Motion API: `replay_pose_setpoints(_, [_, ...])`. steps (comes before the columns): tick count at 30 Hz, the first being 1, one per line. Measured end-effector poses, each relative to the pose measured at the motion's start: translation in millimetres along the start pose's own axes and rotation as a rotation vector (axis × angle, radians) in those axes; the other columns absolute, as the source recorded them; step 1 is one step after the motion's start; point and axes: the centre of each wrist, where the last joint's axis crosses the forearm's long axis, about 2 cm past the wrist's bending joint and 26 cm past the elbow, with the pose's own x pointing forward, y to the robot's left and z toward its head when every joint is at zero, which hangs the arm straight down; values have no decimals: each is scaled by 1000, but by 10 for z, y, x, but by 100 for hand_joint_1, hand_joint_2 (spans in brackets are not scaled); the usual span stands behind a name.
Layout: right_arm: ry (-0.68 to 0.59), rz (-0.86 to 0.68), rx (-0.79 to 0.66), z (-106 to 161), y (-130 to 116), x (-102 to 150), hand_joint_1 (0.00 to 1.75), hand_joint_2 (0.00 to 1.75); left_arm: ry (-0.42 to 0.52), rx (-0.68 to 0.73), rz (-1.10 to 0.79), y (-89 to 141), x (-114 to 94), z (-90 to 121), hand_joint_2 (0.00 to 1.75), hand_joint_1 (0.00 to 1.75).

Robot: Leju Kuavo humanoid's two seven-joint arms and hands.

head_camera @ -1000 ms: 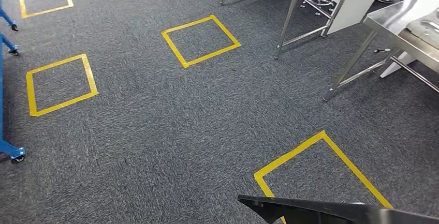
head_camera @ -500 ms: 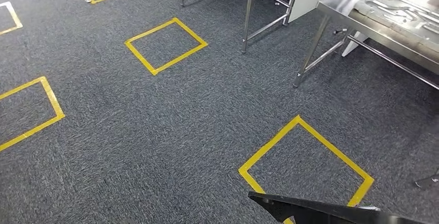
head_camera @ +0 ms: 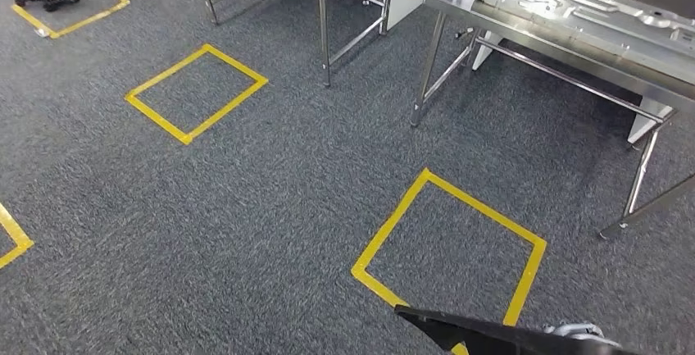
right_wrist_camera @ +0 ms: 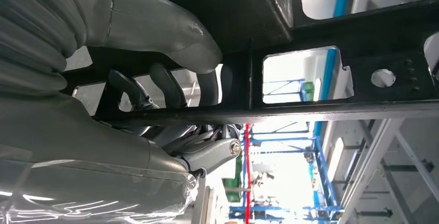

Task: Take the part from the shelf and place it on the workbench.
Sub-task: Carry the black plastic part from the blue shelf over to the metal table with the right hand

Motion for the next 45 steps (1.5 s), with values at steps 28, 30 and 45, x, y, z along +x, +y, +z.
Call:
replay_pose_setpoints(28, [30,12,8,-7,-11,-73,175,175,41,23,20,67,-63,17,0,0])
replay_pose_setpoints(30, [31,12,9,-5,-11,-72,175,175,42,22,20,66,-62,17,0,0])
replay_pose_setpoints(45, [45,36,-4,-11,-16,-68,175,175,35,7,14,44,-37,9,0,0])
